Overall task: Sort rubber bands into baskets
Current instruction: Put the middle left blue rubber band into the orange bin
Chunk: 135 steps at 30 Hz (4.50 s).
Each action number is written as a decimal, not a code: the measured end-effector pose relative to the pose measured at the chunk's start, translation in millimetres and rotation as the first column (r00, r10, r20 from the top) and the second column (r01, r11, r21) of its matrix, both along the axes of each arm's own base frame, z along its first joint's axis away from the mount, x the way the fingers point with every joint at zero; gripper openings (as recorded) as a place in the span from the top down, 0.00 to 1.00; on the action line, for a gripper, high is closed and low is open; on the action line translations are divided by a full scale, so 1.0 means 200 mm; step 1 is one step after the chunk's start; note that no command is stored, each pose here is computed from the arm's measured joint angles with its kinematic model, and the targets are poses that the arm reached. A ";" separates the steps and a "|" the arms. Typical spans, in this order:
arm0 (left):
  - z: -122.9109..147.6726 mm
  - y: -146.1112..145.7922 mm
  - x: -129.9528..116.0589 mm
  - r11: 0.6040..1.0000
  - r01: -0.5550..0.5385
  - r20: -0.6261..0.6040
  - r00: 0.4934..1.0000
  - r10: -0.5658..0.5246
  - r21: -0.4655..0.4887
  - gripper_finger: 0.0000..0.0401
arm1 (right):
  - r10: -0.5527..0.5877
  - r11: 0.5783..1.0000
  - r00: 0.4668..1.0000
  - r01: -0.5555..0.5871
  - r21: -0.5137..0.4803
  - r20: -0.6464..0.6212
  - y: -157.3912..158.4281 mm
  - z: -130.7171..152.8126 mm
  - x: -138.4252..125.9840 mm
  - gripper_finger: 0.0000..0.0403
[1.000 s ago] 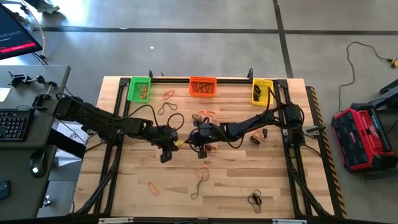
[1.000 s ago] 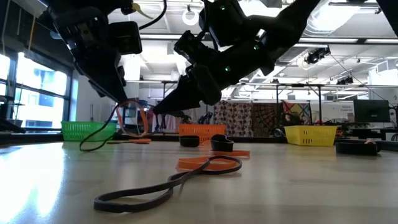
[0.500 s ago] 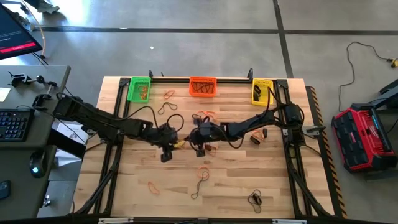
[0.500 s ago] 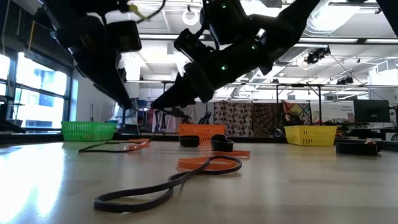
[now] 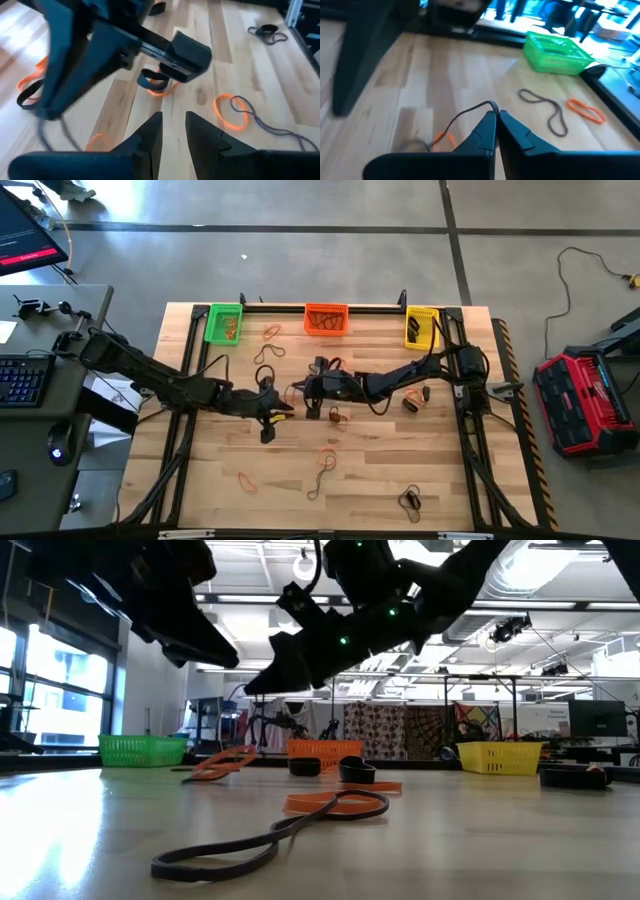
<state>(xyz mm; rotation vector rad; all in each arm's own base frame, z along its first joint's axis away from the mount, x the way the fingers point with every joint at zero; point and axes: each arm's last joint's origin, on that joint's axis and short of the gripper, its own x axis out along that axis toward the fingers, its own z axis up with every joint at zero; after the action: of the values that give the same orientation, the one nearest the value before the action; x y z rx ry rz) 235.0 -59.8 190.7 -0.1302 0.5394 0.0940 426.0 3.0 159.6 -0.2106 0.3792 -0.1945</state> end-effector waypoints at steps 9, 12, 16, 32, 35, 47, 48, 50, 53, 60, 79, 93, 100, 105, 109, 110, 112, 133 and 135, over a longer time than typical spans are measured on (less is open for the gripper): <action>0.02 -0.07 -0.03 0.999 0.014 0.047 0.999 -0.017 0.050 0.82 | -0.104 0.995 0.992 0.103 0.020 0.074 0.00 0.10 0.06 1.00; 0.02 -0.09 -0.05 0.998 0.019 0.045 0.999 -0.022 0.059 0.82 | -0.102 0.995 0.993 0.103 -0.007 0.067 0.01 0.12 0.07 1.00; 0.02 -0.12 -0.06 0.997 0.003 0.057 0.998 -0.008 0.083 0.82 | -0.116 0.992 0.993 0.117 -0.040 0.017 0.01 0.14 0.08 1.00; -0.01 -0.14 -0.08 0.998 -0.040 0.128 0.991 0.034 0.048 0.90 | -0.271 0.950 0.953 0.243 -0.194 -0.136 -0.27 0.29 0.13 1.00; -0.07 -0.11 -0.11 1.000 -0.029 0.189 0.982 0.030 -0.009 0.95 | -0.311 0.940 0.934 0.275 -0.201 -0.175 -0.37 0.32 0.12 1.00; -0.16 -0.03 -0.18 0.998 -0.044 0.296 0.953 0.056 -0.045 1.00 | -0.409 0.901 0.879 0.346 -0.263 -0.245 -0.67 0.51 0.08 1.00; -0.16 -0.03 -0.18 0.998 -0.043 0.296 0.954 0.053 -0.039 1.00 | -0.422 0.894 0.873 0.357 -0.270 -0.246 -0.70 0.53 0.08 1.00; -0.16 -0.03 -0.18 0.999 -0.042 0.296 0.954 0.047 -0.026 1.00 | -0.458 0.875 0.852 0.381 -0.297 -0.255 -0.75 0.57 0.06 1.00; -0.16 -0.03 -0.18 0.999 -0.041 0.296 0.954 0.046 -0.022 1.00 | -0.496 0.856 0.820 0.405 -0.321 -0.287 -0.82 0.60 0.03 1.00; -0.16 -0.03 -0.18 0.999 -0.036 0.294 0.955 0.045 -0.035 1.00 | -0.509 0.859 0.782 0.439 -0.263 -0.359 -0.99 0.56 -0.06 1.00; -0.16 -0.03 -0.18 0.999 -0.041 0.295 0.954 0.047 -0.025 1.00 | -0.429 0.889 0.816 0.458 -0.019 -0.388 -1.21 0.29 -0.24 1.00; -0.16 -0.03 -0.18 0.999 -0.042 0.295 0.954 0.048 -0.025 1.00 | -0.260 0.873 0.845 0.413 0.261 -0.468 -1.17 0.25 -0.26 1.00; -0.16 -0.03 -0.18 0.999 -0.041 0.294 0.955 0.045 -0.018 1.00 | -0.337 0.767 0.827 0.518 0.379 -0.450 -1.26 0.26 -0.32 1.00; -0.16 -0.03 -0.18 0.999 -0.044 0.294 0.955 0.047 -0.016 1.00 | -0.382 0.708 0.805 0.570 0.416 -0.453 -1.30 0.26 -0.36 1.00; -0.16 0.00 -0.17 0.998 -0.066 0.295 0.953 0.068 -0.016 1.00 | -0.379 0.695 0.792 0.585 0.419 -0.478 -1.30 0.25 -0.37 1.00; -0.16 0.00 -0.17 0.997 -0.074 0.295 0.953 0.075 -0.016 1.00 | -0.380 0.690 0.791 0.588 0.422 -0.480 -1.30 0.26 -0.36 1.00; -0.16 0.02 -0.16 0.996 -0.089 0.295 0.951 0.089 -0.016 1.00 | -0.389 0.687 0.790 0.591 0.423 -0.474 -1.30 0.28 -0.35 1.00; -0.15 0.08 -0.15 0.995 -0.095 0.302 0.948 0.096 -0.018 1.00 | -0.435 0.505 0.636 0.759 0.412 -0.638 -1.39 0.13 -0.09 1.00; -0.15 0.08 -0.15 0.995 -0.094 0.302 0.949 0.095 -0.018 1.00 | -0.419 0.499 0.626 0.764 0.409 -0.658 -1.39 0.09 -0.08 1.00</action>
<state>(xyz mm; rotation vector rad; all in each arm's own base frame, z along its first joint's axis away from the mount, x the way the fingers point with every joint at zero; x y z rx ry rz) 206.0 -44.8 160.0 -0.1702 0.2269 0.1638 410.2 -275.6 177.1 0.6489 1.0125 -0.7277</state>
